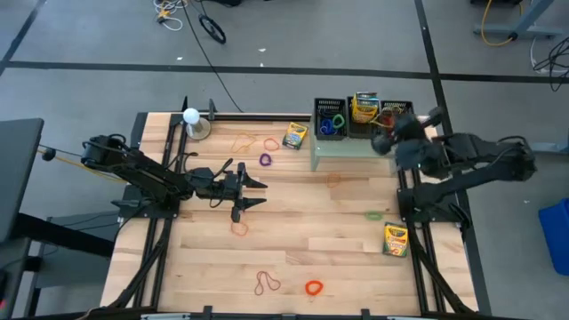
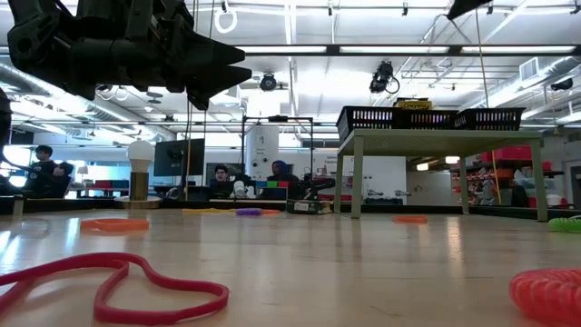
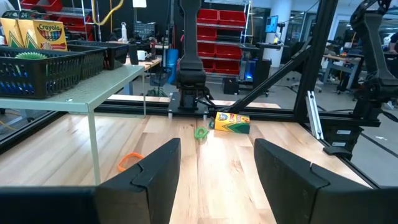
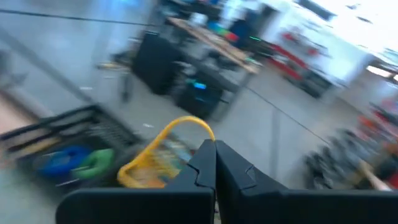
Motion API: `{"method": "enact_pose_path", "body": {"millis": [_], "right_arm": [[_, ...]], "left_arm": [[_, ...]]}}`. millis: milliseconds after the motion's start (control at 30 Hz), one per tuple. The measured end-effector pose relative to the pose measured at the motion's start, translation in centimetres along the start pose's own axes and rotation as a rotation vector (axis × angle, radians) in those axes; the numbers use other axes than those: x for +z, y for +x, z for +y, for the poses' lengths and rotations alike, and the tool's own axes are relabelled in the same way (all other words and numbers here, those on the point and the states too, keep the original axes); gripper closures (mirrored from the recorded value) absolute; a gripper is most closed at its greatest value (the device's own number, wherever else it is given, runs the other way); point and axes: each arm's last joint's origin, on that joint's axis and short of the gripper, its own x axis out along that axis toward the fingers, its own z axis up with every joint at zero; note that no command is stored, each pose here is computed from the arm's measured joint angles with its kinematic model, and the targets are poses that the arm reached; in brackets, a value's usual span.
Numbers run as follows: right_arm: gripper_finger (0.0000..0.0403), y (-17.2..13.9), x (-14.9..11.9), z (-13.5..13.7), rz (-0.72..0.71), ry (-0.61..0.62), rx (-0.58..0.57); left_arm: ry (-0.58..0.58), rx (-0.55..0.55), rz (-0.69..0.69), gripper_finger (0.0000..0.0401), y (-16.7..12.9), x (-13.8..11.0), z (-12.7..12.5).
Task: Pick & Place Office Desk Supplies
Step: Put the bottom yellow rubber band into the right black basket on the shelf
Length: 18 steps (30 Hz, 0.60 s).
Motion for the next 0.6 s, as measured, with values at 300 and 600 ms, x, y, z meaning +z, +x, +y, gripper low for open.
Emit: {"method": "enact_pose_path", "body": {"millis": [300,600], "right_arm": [[0.0403,3.7,-0.6,-2.2,0.156,0.037,-0.267],[0.0403,7.3,-2.1,-2.7,0.343,0.029,-0.382]], "left_arm": [[0.000,0.000,0.000,0.0188,0.0,0.0,0.0],[0.000,0.000,0.001,0.0188,0.0,0.0,0.0]]}}
